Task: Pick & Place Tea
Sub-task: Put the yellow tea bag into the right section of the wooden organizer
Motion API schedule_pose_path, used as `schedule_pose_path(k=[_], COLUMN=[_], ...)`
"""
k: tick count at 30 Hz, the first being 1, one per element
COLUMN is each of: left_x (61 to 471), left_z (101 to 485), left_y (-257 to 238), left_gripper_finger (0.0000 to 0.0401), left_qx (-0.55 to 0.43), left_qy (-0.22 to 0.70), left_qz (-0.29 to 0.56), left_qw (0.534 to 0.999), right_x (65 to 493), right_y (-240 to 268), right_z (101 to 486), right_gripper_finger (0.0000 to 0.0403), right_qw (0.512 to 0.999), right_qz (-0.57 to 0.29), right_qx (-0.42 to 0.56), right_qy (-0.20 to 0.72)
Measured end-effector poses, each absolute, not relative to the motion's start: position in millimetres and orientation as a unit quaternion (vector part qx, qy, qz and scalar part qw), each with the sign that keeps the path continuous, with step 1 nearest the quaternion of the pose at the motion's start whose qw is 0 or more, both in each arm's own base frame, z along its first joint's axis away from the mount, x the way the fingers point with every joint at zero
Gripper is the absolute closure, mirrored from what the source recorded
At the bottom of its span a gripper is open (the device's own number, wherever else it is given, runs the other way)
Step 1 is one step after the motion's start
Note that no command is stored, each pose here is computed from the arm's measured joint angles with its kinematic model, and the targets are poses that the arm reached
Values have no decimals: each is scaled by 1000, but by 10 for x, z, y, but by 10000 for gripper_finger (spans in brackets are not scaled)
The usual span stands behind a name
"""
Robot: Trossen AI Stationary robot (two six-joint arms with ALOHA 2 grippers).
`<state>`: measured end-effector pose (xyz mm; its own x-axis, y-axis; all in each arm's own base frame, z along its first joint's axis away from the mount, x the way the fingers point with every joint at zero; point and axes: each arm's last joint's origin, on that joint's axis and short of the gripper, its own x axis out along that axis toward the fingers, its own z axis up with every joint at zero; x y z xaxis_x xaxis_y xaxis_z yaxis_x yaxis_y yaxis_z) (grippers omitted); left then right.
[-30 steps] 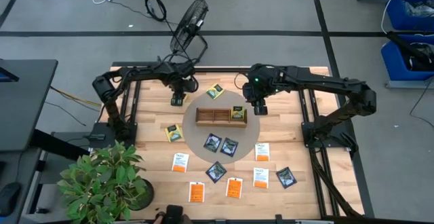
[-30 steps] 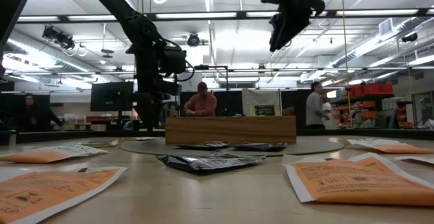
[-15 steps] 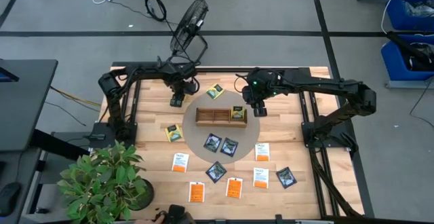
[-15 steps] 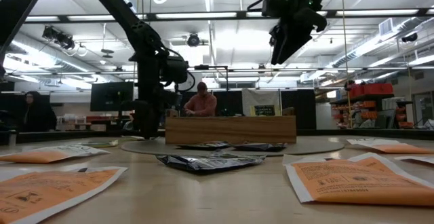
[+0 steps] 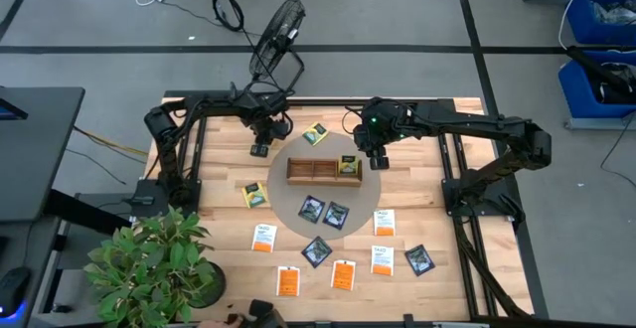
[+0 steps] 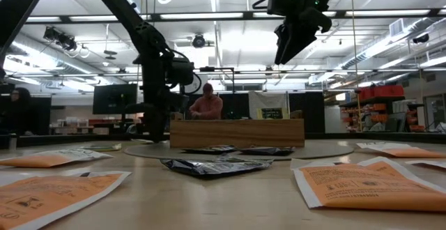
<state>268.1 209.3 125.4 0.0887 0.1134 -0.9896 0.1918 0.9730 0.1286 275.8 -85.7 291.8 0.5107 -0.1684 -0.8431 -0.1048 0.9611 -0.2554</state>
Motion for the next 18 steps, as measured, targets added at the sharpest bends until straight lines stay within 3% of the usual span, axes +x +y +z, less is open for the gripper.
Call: schedule_pose_path(k=[3,9,18], left_x=[2687,2700,2732], left_z=[1252,1287,1609], left_y=[2091,2094,2129], left_gripper_finger=[392,397,344], left_qx=[109,99,51], left_qy=[669,666,649], left_qz=[-32,-14,74], left_qw=[735,739,755], right_x=[2759,2764,2765], right_y=[-857,-858,-858], right_z=[2919,2925,2928], right_gripper_finger=[209,209,209], right_qw=[858,861,862], right_qz=[-19,-22,-26], right_qx=[-136,-134,-128], right_qy=[494,490,490])
